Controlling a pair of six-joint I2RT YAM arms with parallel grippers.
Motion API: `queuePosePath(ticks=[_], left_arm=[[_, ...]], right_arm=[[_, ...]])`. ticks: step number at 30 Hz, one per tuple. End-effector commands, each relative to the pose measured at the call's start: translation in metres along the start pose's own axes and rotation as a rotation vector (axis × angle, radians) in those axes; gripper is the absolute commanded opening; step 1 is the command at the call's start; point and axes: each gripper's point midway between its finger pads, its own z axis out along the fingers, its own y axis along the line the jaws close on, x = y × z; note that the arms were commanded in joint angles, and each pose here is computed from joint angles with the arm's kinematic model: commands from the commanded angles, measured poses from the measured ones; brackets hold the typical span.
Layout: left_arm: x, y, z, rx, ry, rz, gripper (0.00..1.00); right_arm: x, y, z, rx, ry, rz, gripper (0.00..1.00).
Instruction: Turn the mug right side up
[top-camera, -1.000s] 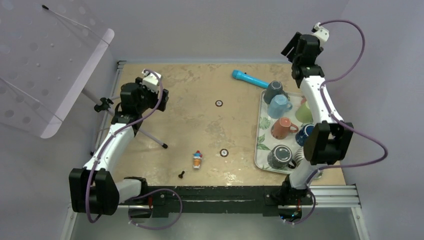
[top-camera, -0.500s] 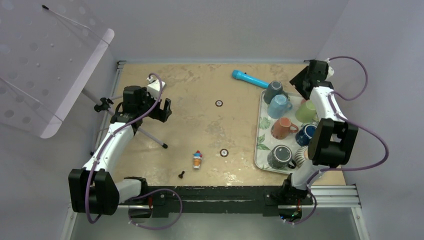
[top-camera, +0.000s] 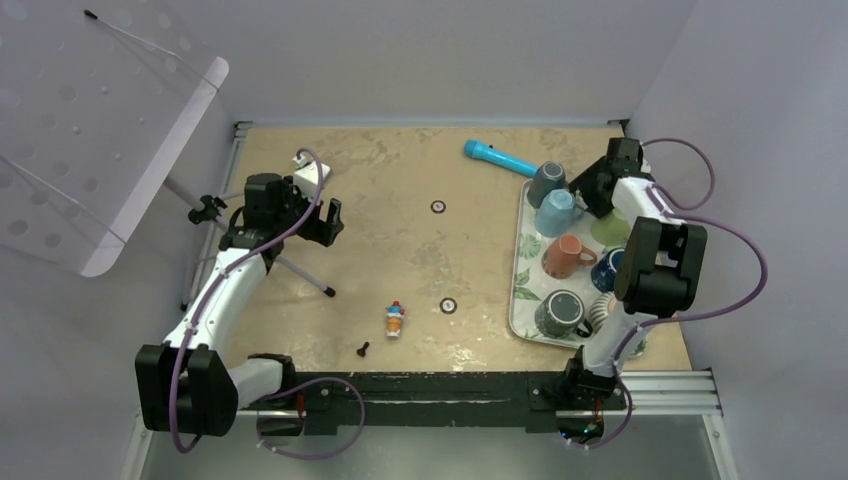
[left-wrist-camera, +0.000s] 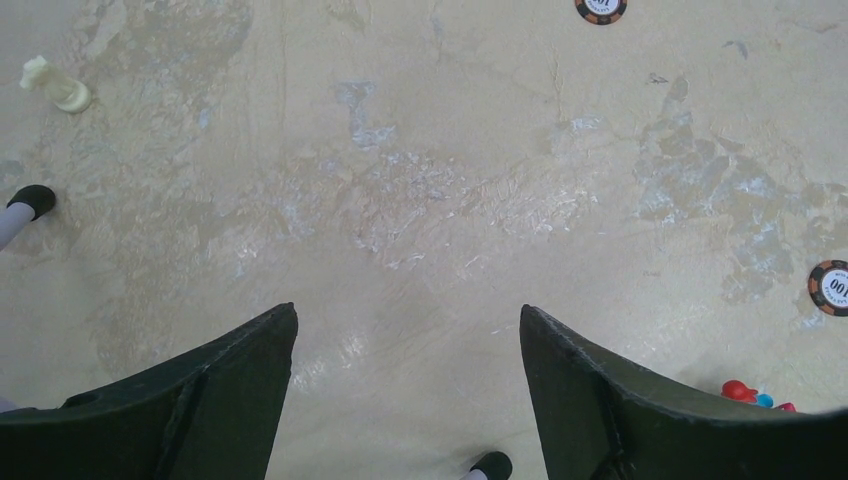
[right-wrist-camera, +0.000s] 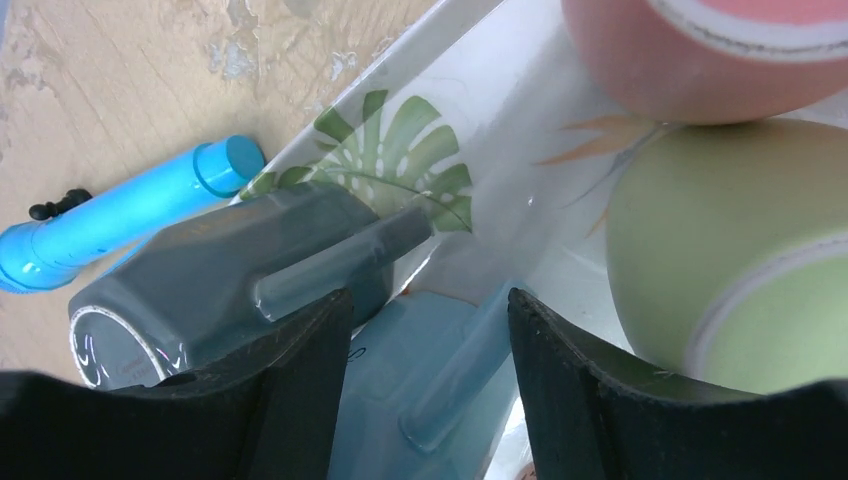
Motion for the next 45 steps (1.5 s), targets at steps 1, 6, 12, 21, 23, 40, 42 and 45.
queuePosePath(ticks=[1, 6, 12, 21, 23, 40, 42, 45], left_arm=[[-0.008, -0.001, -0.002, 0.009, -0.039, 0.019, 0.85], [-0.008, -0.001, -0.003, 0.009, -0.037, 0.022, 0.85], [-0.009, 0.003, -0.001, -0.009, -0.039, 0.021, 0.85], [-0.005, 0.002, -0.001, -0.005, -0.031, 0.029, 0.84], [-0.006, 0.002, -0.001, 0.0, -0.032, 0.029, 0.84], [-0.001, -0.002, 0.0, 0.019, -0.022, 0.029, 0.84], [-0.001, -0.002, 0.0, 0.018, -0.021, 0.029, 0.84], [-0.002, -0.001, 0.0, 0.016, -0.022, 0.031, 0.84]], right_arm=[[-0.007, 0.011, -0.012, -0.051, -0.034, 0.006, 0.61], [0.001, 0.007, -0.019, -0.06, -0.031, -0.015, 0.6], [0.017, 0.012, -0.011, -0.076, 0.025, -0.034, 0.59], [0.015, 0.018, -0.042, -0.09, -0.024, -0.099, 0.84], [0.017, 0.017, -0.049, -0.1, -0.032, -0.092, 0.86], [0.043, 0.026, -0.032, -0.171, 0.047, 0.123, 0.79], [0.047, 0.029, -0.026, -0.18, 0.071, 0.127, 0.78], [0.05, 0.027, -0.013, -0.161, 0.088, 0.147, 0.76]])
